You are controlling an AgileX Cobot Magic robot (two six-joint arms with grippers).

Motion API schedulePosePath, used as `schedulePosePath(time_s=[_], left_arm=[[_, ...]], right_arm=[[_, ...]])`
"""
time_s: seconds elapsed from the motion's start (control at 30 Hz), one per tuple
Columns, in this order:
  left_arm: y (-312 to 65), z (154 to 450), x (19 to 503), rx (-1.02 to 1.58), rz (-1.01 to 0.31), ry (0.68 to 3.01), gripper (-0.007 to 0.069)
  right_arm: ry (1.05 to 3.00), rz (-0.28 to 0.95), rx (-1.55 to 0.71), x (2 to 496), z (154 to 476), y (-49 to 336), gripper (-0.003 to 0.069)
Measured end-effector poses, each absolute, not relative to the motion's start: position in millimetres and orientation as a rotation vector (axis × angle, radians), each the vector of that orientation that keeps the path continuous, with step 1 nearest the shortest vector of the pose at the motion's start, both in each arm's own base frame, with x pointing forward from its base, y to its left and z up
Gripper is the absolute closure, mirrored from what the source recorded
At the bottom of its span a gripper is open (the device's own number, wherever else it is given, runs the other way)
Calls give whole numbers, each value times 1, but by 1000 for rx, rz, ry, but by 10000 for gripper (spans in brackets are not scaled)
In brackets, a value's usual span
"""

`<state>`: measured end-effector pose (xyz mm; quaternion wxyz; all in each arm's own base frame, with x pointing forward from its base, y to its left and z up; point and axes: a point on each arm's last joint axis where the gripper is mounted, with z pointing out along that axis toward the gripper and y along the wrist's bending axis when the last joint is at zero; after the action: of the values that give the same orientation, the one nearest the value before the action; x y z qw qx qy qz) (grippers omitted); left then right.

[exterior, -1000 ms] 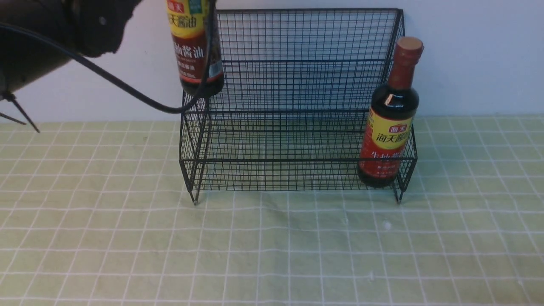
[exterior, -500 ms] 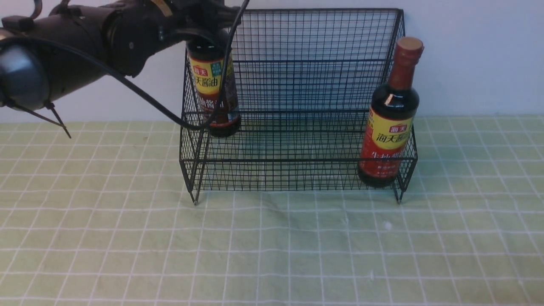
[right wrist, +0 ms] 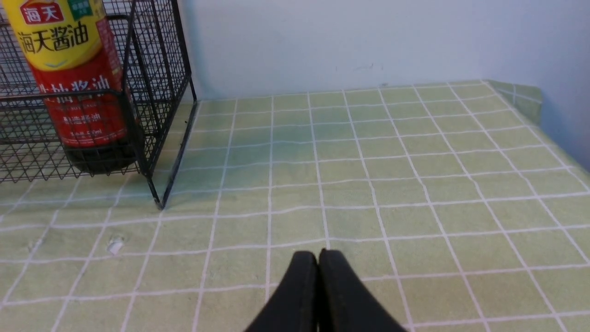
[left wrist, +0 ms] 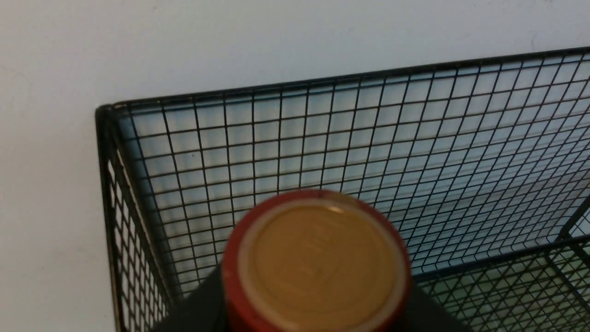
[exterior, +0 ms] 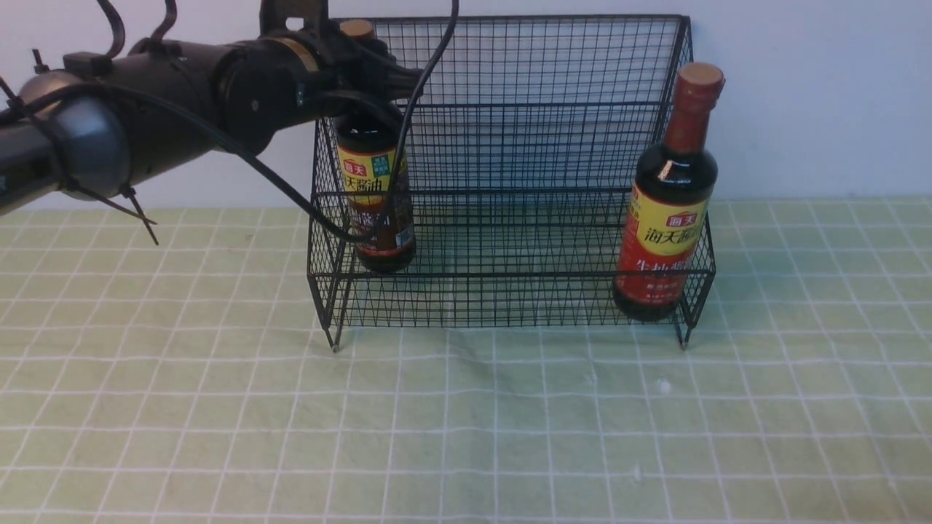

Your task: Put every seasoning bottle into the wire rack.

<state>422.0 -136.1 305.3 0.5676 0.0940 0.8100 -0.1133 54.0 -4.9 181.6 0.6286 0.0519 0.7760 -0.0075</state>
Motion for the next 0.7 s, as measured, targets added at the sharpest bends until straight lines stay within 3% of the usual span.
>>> schedulePosePath(time_s=[0.23,0.43,0.6,0.7], left_arm=[[-133,318,411,230,-259,1954,193],[-123,364,380,277,-229,1912,179],[-111,412,343,299,-216,1848,230],[-100,441,309,300,-216,1834,354]], right_arm=[[1778,-17,119,54,182,-5,673],[1778,-17,119,54,182,-5,673],[1778,-17,119,54,182,-5,673],[1778,-17,119,54,182,-5,673]])
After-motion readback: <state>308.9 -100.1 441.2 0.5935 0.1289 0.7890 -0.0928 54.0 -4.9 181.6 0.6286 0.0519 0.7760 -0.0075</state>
